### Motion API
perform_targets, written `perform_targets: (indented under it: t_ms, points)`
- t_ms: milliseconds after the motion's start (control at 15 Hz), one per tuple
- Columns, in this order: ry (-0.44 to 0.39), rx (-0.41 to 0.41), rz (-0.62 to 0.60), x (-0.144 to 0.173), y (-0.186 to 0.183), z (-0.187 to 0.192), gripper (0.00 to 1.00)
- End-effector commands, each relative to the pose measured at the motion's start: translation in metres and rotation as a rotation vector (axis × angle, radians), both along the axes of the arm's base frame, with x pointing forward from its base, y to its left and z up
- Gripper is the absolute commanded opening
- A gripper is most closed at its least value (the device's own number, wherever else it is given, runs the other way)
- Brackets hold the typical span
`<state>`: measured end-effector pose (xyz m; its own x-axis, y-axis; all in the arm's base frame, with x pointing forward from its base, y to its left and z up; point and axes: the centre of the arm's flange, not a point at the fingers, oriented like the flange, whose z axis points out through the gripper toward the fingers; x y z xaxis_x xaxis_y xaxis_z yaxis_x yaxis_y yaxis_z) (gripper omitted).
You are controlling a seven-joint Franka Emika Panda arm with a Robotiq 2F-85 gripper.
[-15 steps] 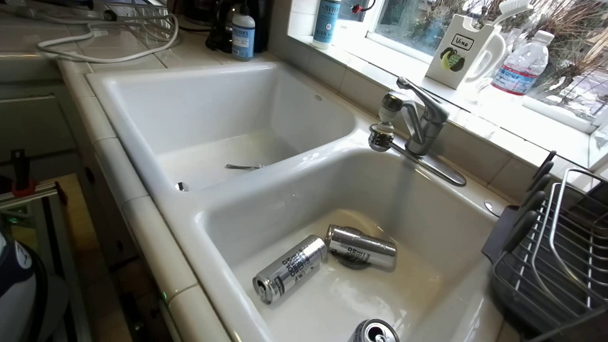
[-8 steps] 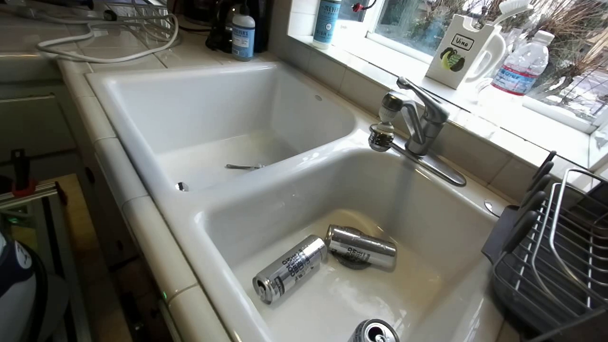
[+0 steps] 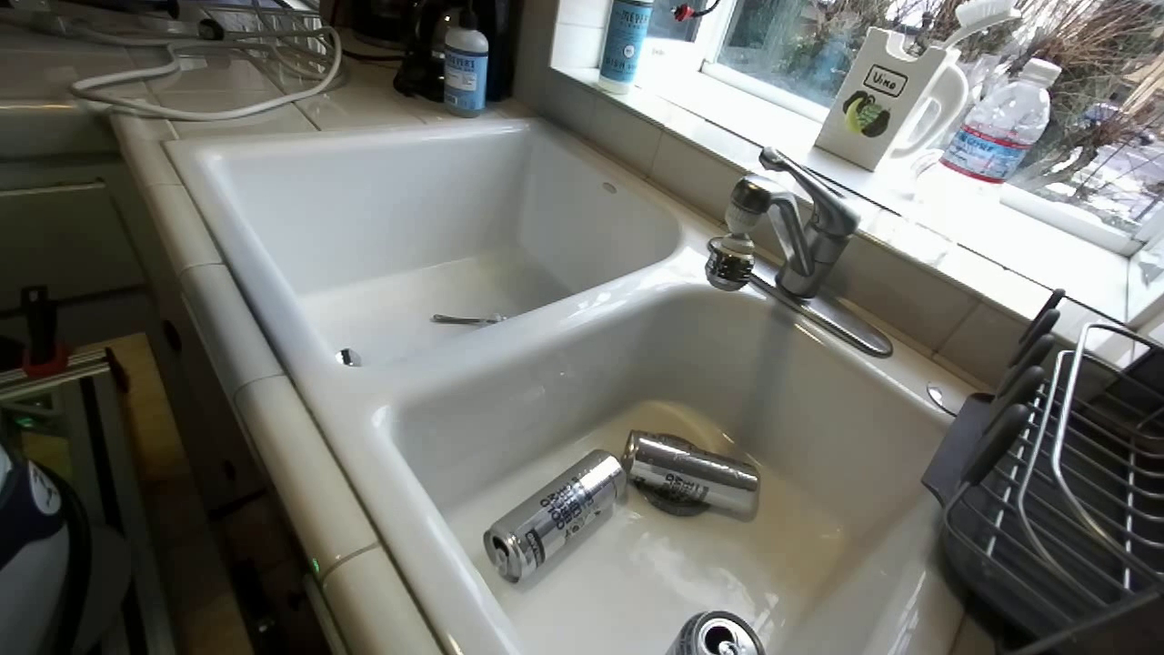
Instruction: Remove the bottle from the windowsill
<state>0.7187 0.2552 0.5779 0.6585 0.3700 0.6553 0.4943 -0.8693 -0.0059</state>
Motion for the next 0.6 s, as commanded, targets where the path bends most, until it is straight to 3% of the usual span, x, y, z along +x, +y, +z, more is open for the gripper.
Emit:
perform_targets:
  t_ms: [0,267,533]
  points:
    - [0.032,-0.031,-0.033,-0.01,0.005,0.007,0.52]
    - [0.045,-0.035,-0.029,-0.017,0.009,0.013,0.49]
    - [0.069,-0.043,-0.047,-0.022,0.009,0.015,0.54]
